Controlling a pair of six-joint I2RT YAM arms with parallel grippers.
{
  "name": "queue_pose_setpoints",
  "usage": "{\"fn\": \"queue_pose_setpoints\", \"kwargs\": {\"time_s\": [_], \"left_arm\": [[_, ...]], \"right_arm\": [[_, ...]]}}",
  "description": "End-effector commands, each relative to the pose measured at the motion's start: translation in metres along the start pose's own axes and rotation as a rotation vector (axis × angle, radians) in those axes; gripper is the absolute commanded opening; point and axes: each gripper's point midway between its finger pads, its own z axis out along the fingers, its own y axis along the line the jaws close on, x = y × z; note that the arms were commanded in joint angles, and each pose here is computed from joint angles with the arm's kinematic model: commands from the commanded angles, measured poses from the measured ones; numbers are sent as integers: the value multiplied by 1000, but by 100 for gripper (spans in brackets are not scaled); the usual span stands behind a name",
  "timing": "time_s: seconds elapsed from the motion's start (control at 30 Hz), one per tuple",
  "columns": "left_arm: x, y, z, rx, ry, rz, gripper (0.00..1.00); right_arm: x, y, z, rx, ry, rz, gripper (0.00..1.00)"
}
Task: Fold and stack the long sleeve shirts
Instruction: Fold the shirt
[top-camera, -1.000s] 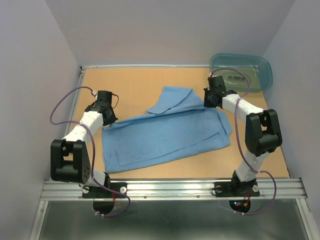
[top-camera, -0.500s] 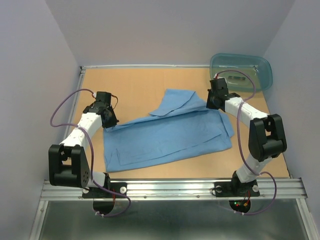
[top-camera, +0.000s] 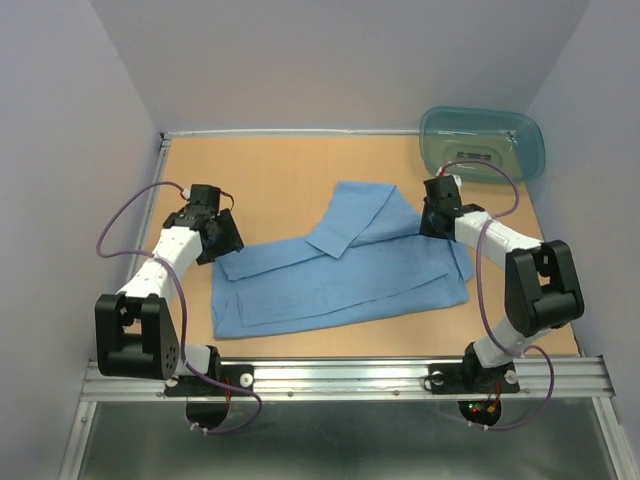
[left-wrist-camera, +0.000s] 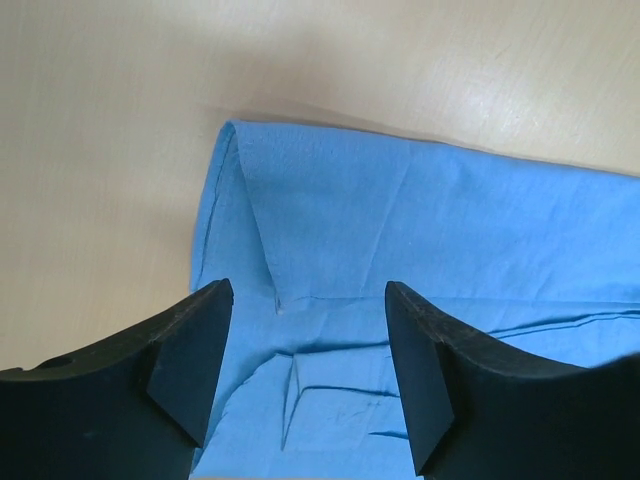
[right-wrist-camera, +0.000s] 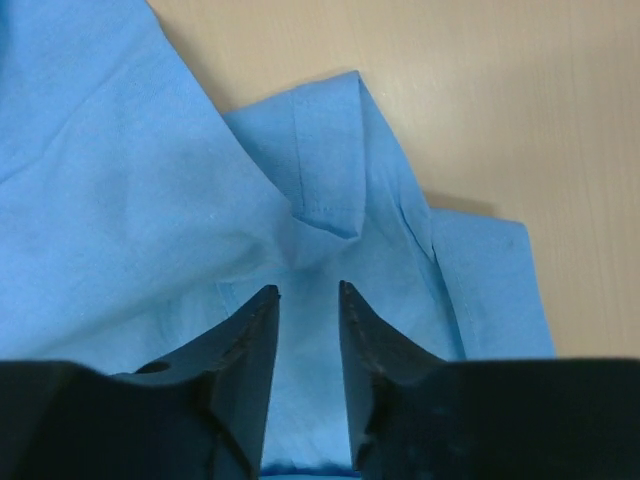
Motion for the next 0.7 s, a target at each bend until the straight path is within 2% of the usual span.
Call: {"fn": "queue_pose_setpoints", "kwargs": {"time_s": [0.0, 0.03, 0.1, 0.23, 0.37, 0.67], "left_arm": [[-30, -9, -19, 37, -109, -39, 74], [-34, -12, -20, 49, -118, -45, 74], [-35, -23, -14, 93, -106, -54, 74], [-31, -42, -2, 163, -64, -64, 74], [-27, -52, 9, 172, -44, -49, 74], [-9, -57, 41, 182, 20, -62, 74]], "right_arm": [[-20, -9, -22, 4, -100, 61, 41], [-21, -8, -25, -5, -105, 68, 50], [-24, -7, -32, -24, -120, 80, 57], [-45, 6, -46, -94, -162, 115, 57], [-73, 39, -62, -246, -174, 193, 57], [-101, 79, -37, -349, -150, 380, 55]]}}
